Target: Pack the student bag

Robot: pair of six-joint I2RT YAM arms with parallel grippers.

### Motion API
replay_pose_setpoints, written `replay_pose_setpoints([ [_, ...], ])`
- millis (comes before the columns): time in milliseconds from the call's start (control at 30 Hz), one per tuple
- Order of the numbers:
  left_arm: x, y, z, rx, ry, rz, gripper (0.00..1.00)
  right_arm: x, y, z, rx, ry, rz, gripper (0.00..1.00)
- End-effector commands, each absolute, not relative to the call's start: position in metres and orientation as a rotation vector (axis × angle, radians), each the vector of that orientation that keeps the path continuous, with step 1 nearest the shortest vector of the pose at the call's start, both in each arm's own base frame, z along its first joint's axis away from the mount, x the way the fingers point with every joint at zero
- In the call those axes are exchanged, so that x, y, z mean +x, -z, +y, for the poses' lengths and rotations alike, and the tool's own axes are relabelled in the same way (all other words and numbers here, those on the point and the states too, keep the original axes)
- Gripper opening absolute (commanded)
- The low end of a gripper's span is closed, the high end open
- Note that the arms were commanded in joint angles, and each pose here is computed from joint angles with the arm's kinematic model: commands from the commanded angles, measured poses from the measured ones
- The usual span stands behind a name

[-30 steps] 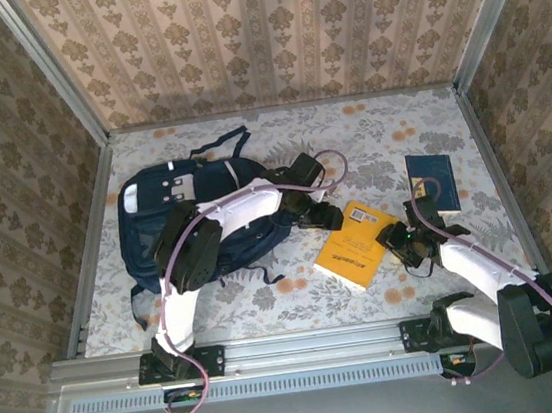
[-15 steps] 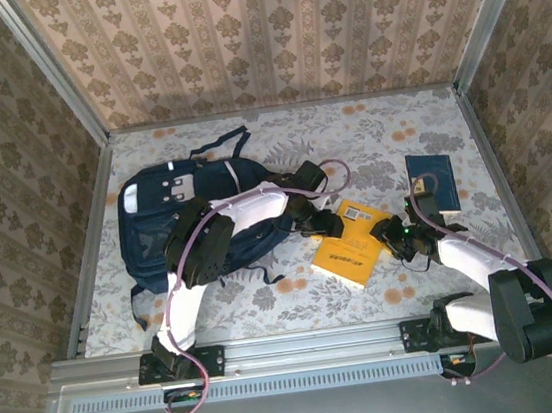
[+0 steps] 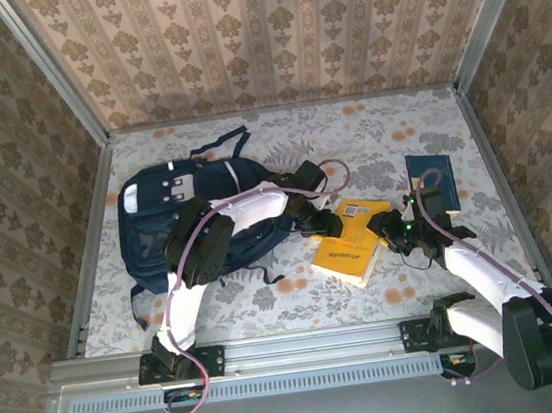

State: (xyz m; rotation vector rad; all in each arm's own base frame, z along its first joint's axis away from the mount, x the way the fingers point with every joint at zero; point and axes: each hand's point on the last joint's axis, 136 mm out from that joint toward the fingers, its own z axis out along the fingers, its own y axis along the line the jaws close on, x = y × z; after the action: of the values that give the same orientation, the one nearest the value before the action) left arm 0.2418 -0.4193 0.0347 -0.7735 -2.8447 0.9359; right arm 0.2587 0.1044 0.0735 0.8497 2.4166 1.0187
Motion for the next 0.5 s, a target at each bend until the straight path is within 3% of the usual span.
replay_pose_setpoints([
  [0,0.229,-0.043,-0.437,-0.808,-1.041,-2.766,0.47,0.261,-0.095,0.125,0.732,-1.157,2.397,0.4],
  [333,0.238,-0.059,-0.426,-0.783,-1.063,-2.805,0.46,0.263,-0.09,0.118,0.685,-1.031,2.443,0.01],
  [467,0.254,-0.083,-0.409,-0.737,-1.114,-2.849,0.48,0.264,-0.097,0.118,0.648,-1.032,2.434,0.0],
])
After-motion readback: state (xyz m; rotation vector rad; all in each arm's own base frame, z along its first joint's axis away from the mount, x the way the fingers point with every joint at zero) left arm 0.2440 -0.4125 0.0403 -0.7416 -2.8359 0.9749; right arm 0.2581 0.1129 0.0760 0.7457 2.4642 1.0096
